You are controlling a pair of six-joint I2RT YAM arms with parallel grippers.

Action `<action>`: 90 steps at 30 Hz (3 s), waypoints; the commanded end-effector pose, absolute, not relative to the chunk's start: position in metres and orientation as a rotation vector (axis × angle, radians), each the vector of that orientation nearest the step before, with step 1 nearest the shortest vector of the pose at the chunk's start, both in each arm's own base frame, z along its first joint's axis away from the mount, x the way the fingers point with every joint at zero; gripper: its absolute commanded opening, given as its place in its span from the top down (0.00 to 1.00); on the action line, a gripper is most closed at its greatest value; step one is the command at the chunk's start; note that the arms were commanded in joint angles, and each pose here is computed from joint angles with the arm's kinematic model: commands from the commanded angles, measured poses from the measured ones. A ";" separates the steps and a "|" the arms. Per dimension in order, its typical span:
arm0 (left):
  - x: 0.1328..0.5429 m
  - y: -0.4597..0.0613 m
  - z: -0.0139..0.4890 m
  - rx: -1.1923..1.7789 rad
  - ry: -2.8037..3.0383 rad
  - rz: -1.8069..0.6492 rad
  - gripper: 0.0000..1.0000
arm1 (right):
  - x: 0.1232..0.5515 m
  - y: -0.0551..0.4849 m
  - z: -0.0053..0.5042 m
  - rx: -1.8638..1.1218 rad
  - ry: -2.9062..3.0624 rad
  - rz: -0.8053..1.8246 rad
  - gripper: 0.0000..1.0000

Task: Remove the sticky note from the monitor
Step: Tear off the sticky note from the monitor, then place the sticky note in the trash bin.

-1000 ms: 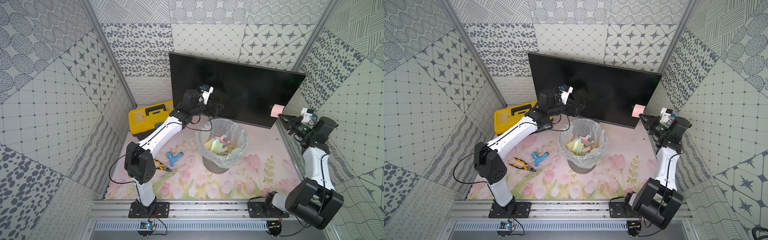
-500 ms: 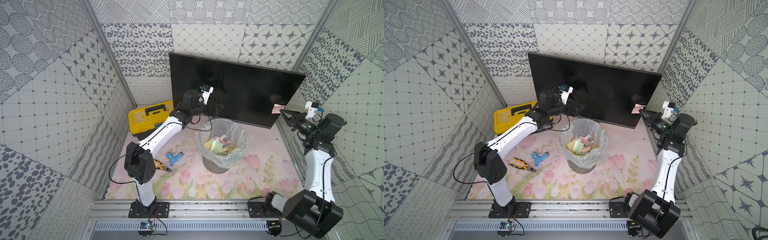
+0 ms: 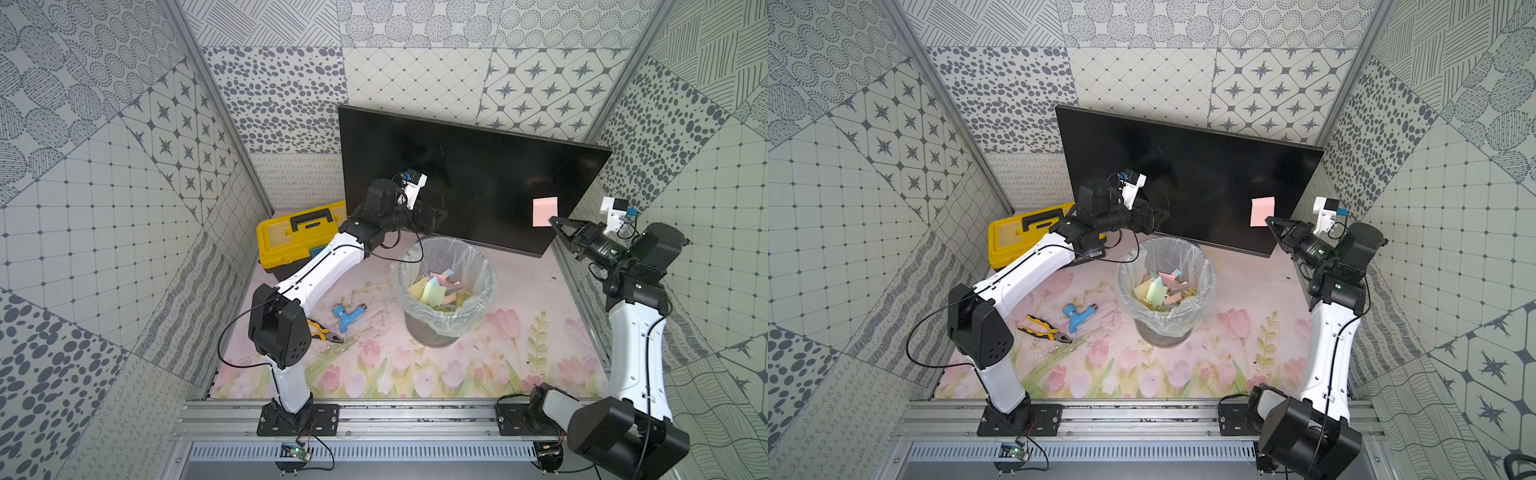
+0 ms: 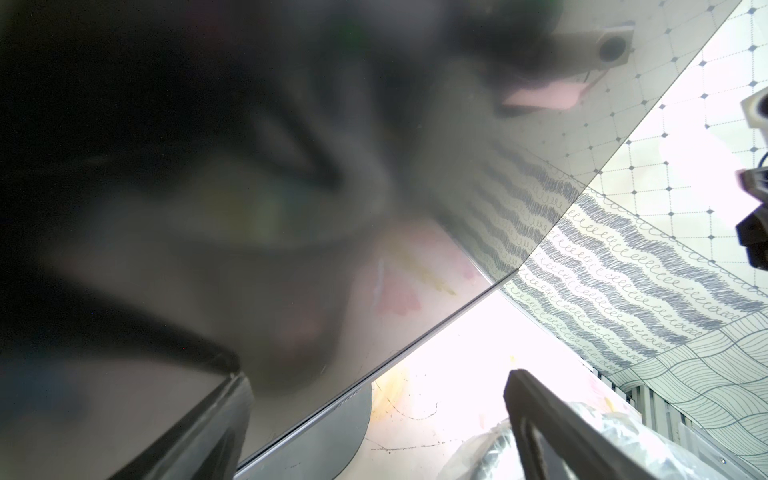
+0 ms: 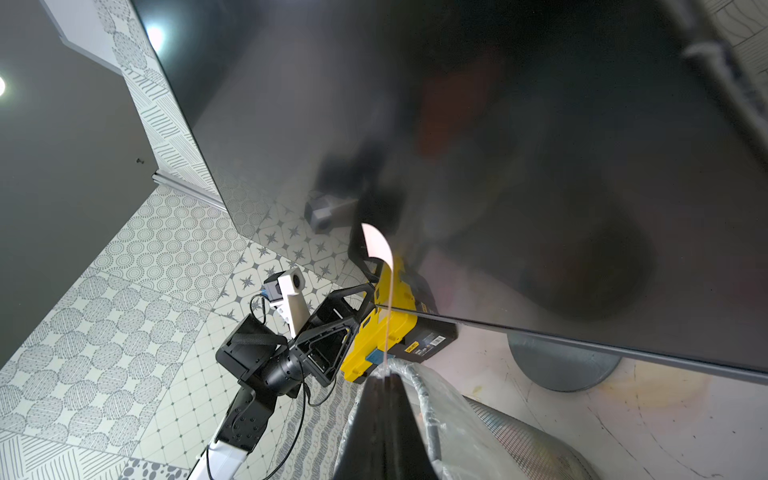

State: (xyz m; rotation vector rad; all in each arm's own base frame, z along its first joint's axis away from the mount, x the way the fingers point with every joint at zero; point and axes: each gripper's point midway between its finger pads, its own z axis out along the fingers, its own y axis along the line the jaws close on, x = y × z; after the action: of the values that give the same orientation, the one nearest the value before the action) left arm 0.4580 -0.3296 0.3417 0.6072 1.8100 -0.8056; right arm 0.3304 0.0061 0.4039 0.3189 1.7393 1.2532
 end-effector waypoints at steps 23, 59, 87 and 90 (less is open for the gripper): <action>0.402 -0.260 0.378 0.541 1.785 -0.611 0.00 | 0.311 0.108 0.415 -0.145 1.864 1.143 1.00; 0.335 -0.247 0.318 0.528 2.123 -1.003 0.19 | 0.277 0.194 0.309 -0.779 2.397 0.557 1.00; 0.341 -0.260 0.277 0.437 2.299 -1.096 0.53 | 0.296 0.231 0.247 -0.993 2.499 0.297 1.00; 0.340 -0.260 0.277 0.438 2.300 -1.093 0.53 | 0.294 0.233 0.241 -1.004 2.514 0.306 0.96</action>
State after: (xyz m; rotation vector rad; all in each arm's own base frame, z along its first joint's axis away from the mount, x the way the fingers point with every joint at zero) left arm 0.3468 -0.2550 0.2758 0.4180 2.2941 -1.0446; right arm 0.2916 0.2272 0.2432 -0.9794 2.5353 0.2972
